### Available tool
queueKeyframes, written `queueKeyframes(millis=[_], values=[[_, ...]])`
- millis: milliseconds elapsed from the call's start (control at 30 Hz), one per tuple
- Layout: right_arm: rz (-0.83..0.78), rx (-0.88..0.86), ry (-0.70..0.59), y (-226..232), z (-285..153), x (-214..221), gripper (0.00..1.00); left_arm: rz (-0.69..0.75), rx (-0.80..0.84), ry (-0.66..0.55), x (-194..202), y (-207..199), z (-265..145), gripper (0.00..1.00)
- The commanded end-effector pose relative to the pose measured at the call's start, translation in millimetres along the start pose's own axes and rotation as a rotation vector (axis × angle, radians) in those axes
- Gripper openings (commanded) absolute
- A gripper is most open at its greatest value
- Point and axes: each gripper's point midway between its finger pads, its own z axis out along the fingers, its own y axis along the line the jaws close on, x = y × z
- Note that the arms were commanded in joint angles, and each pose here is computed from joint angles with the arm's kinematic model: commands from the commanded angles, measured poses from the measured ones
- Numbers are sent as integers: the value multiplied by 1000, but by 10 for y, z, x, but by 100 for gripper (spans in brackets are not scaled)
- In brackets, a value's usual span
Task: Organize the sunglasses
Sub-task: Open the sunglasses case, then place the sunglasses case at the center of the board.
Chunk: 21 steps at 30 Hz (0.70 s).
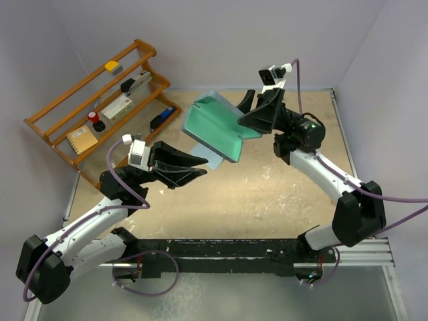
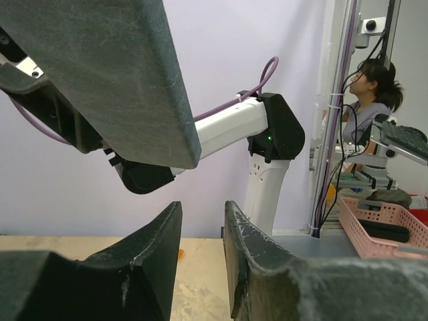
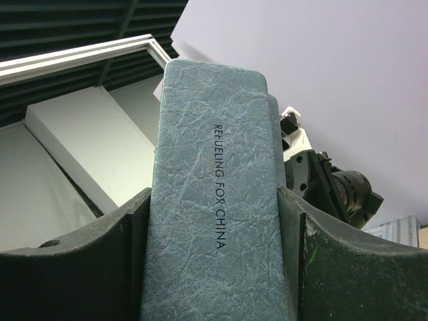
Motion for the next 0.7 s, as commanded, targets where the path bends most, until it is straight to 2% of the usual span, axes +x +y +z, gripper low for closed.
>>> queueKeyframes(millis=[0, 167, 467, 667], values=[[-213, -188, 17, 605, 10, 104, 0, 39, -16, 4, -56, 33, 25, 30], [-233, -95, 30, 374, -143, 60, 0, 50, -173, 78, 126, 352, -48, 30], [-232, 116, 26, -223, -565, -86, 0, 51, -429, 109, 265, 793, -255, 31], [-221, 408, 54, -875, -846, -158, 0, 27, -550, 124, 406, 1008, -402, 31]])
